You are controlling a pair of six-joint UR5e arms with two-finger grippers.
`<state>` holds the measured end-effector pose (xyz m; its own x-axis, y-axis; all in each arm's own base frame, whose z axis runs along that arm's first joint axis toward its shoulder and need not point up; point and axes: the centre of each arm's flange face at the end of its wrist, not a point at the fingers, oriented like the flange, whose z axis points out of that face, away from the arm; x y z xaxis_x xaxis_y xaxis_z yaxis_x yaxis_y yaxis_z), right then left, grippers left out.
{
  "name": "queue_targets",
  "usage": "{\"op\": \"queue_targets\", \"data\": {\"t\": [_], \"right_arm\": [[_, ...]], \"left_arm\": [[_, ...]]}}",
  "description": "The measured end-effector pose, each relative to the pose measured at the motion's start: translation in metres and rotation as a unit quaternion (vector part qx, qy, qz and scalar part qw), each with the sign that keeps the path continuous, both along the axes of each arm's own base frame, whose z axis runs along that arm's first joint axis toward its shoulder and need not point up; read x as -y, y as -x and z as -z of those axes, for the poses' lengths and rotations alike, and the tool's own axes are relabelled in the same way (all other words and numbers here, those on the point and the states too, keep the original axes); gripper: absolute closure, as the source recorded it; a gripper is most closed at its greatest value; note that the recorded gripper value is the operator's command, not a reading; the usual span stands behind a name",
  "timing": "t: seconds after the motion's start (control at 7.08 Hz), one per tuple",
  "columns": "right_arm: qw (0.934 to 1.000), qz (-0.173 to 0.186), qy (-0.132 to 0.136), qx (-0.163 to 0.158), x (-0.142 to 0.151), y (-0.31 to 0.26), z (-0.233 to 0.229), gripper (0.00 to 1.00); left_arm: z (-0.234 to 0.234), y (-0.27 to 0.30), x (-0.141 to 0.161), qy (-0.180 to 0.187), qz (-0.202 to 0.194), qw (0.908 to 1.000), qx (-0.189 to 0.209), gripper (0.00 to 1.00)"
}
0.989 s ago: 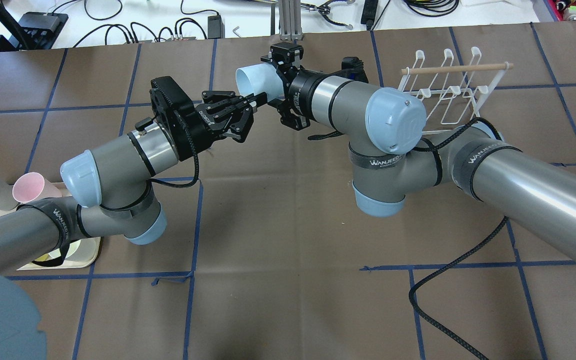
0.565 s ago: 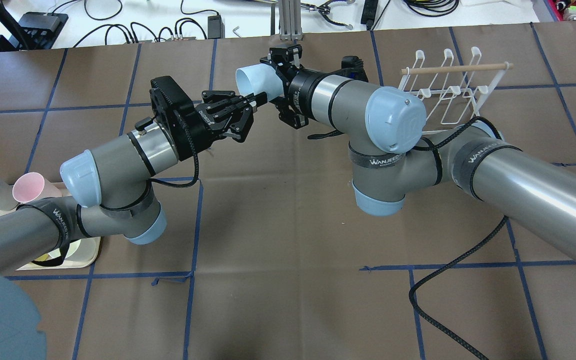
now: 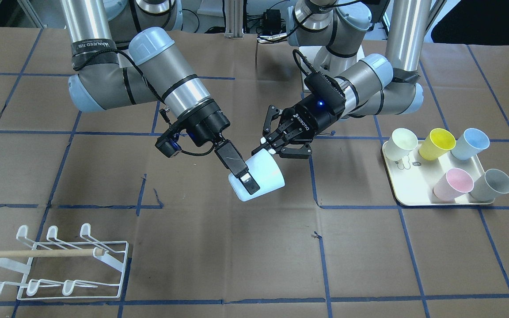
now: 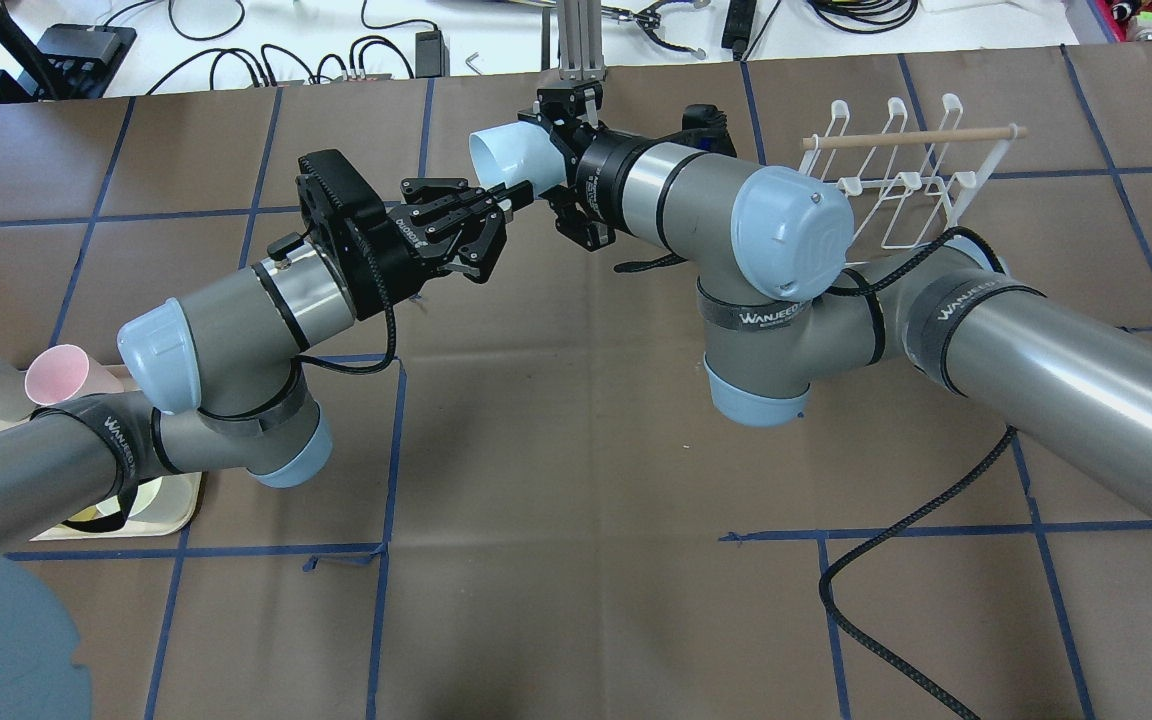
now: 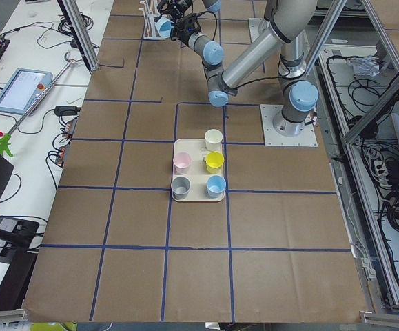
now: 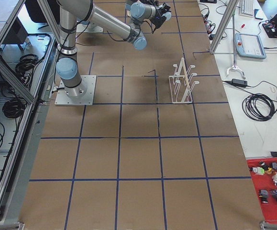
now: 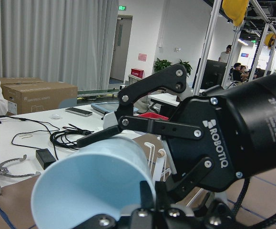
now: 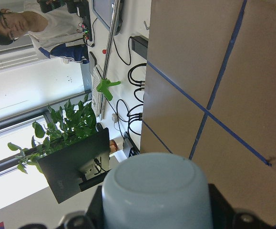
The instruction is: Transfer IKEA cup to right arm and place on rack
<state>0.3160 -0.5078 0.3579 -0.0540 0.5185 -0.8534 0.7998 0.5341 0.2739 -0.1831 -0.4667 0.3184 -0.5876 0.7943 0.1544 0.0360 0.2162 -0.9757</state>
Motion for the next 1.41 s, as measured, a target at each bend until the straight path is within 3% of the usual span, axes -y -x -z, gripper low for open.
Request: {"op": "queue_targets", "data": {"t": [0.28,0.57,0.85,1.13,1.41], "right_arm": [[1.0000,-0.001,0.002,-0.002,0.000,0.000,0.000,0.61],[1.0000,0.000,0.003,-0.003,0.000,0.000,0.000,0.66],[1.0000,0.000,0.003,-0.003,-0.001,0.001,-0.001,0.67],[1.0000,0.002,0.004,-0.004,0.001,0.001,-0.001,0.70],[0.9994,0.023,0.021,-0.017,0.014,0.012,-0.007,0.78]], "left_arm": [[-0.003,-0.001,0.001,0.004,0.000,1.0000,0.000,0.19],[-0.003,-0.002,0.001,0.001,-0.001,1.0000,-0.002,0.07],[-0.005,-0.013,0.002,-0.007,-0.009,0.9999,-0.010,0.03],[-0.010,-0.061,0.010,-0.008,-0.021,0.9994,-0.026,0.04],[-0.009,-0.098,0.020,-0.028,-0.043,0.9980,-0.038,0.04]]}}
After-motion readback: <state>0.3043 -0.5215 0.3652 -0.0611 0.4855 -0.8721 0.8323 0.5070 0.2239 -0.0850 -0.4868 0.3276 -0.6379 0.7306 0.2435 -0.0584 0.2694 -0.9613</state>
